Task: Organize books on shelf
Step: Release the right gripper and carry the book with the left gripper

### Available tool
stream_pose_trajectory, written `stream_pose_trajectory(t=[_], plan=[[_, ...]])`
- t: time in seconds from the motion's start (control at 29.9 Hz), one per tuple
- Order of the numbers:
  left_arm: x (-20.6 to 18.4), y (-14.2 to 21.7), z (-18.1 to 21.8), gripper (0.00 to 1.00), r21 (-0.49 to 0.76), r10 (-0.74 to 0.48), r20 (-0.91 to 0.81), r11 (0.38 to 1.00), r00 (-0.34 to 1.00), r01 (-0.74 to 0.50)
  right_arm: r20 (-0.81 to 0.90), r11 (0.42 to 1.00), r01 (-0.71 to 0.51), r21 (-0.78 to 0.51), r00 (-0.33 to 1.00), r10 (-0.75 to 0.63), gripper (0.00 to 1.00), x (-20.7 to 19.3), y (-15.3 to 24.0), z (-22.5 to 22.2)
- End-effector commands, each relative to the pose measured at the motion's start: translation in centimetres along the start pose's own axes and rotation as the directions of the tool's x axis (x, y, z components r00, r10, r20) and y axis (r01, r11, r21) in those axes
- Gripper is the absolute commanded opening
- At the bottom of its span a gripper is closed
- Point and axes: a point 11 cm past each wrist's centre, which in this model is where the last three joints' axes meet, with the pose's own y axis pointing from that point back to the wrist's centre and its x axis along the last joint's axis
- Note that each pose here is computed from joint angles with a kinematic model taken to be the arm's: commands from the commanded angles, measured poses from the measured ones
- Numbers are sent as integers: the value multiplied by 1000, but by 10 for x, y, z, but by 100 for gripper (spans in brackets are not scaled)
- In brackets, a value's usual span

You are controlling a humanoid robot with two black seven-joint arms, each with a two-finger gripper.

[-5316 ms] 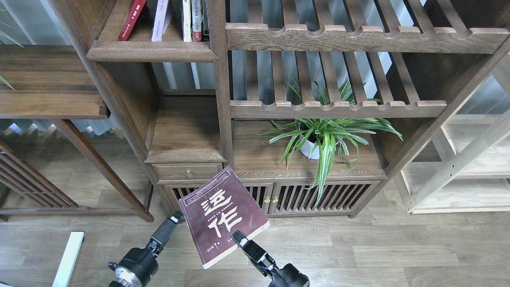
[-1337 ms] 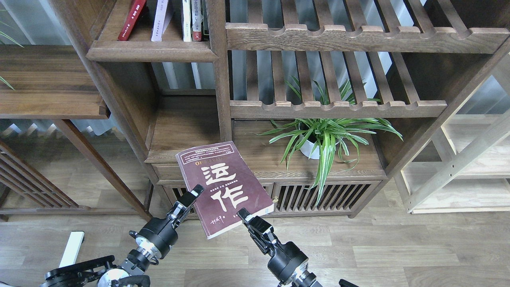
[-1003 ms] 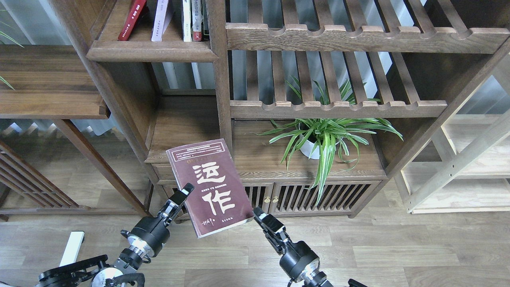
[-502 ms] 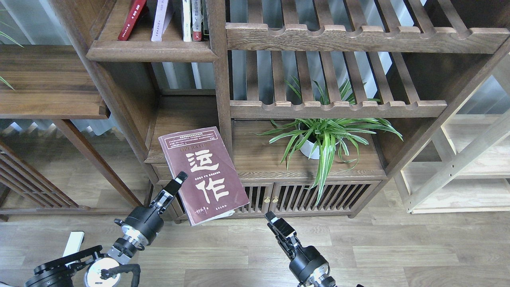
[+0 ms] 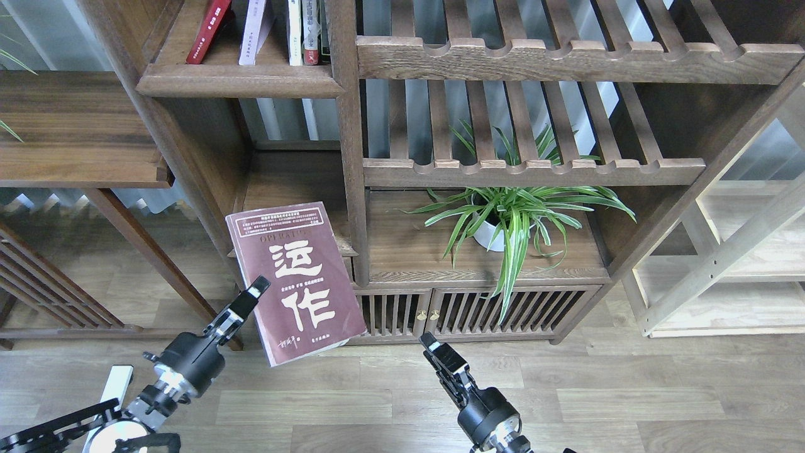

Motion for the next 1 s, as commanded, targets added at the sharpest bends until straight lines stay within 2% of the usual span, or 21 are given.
stream_pose_trajectory(t=[0.0, 0.3, 0.64, 0.97], plan=[[0, 10, 10, 5, -14, -7, 30, 1000, 1000, 7, -1, 1000, -7, 0, 1000, 7, 48, 2, 1, -1], [13, 16, 41, 5, -85, 11, 138, 996, 990, 1, -4, 1000, -12, 2, 1000, 12, 48, 4, 1, -2], [39, 21, 45, 7, -36, 56, 304, 998, 951, -47, -9, 1000, -23, 12, 1000, 23, 48, 7, 3, -6], [35, 16, 51, 7, -19, 30, 385, 1000, 922, -24, -10, 1000, -27, 14, 1000, 27, 48, 9, 3, -7]])
